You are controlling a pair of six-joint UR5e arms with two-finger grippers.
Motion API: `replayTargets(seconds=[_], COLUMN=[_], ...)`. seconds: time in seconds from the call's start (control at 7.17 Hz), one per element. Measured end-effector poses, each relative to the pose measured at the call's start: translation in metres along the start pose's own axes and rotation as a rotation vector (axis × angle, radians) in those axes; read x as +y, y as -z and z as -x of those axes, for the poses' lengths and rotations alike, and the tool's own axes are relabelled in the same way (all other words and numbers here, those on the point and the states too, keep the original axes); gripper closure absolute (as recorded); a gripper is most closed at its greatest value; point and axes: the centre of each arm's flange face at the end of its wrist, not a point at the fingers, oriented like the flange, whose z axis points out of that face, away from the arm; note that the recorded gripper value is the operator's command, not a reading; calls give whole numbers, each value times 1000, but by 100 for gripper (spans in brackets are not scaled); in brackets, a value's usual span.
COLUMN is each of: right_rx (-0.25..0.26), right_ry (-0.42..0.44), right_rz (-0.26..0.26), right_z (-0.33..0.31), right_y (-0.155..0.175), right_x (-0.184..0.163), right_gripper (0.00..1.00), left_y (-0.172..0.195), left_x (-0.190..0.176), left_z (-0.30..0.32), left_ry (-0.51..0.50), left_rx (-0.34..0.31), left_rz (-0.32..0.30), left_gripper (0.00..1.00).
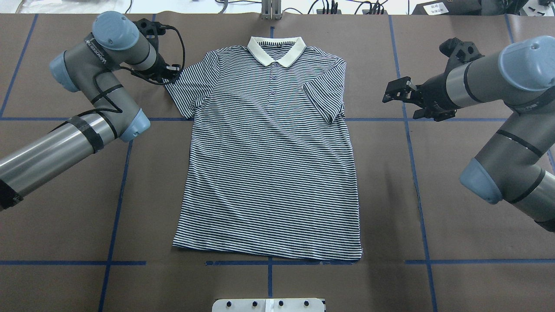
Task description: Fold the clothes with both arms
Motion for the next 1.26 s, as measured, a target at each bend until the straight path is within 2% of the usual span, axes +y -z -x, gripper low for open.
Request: replayTargets(seconds=[0.42, 0.7, 0.98, 1.26], right_rx=[0, -2, -2, -2], right_ry=[0, 0, -1, -2], right_rz=[0, -2, -5, -6], right_z=[0, 1, 2, 2], right_y=[0, 1, 2, 1], right_x=[0, -1, -3, -4], right_gripper=[0, 0, 0, 0], left_y=[8, 41, 50, 42], left_x=[-3, -8, 4, 11], left_z=[-8, -38, -83, -132], left_ry=[-3, 22, 90, 127], left_rx=[17, 72, 116, 126], left_rz=[-8, -25, 0, 29], left_gripper=[100, 100, 100, 100])
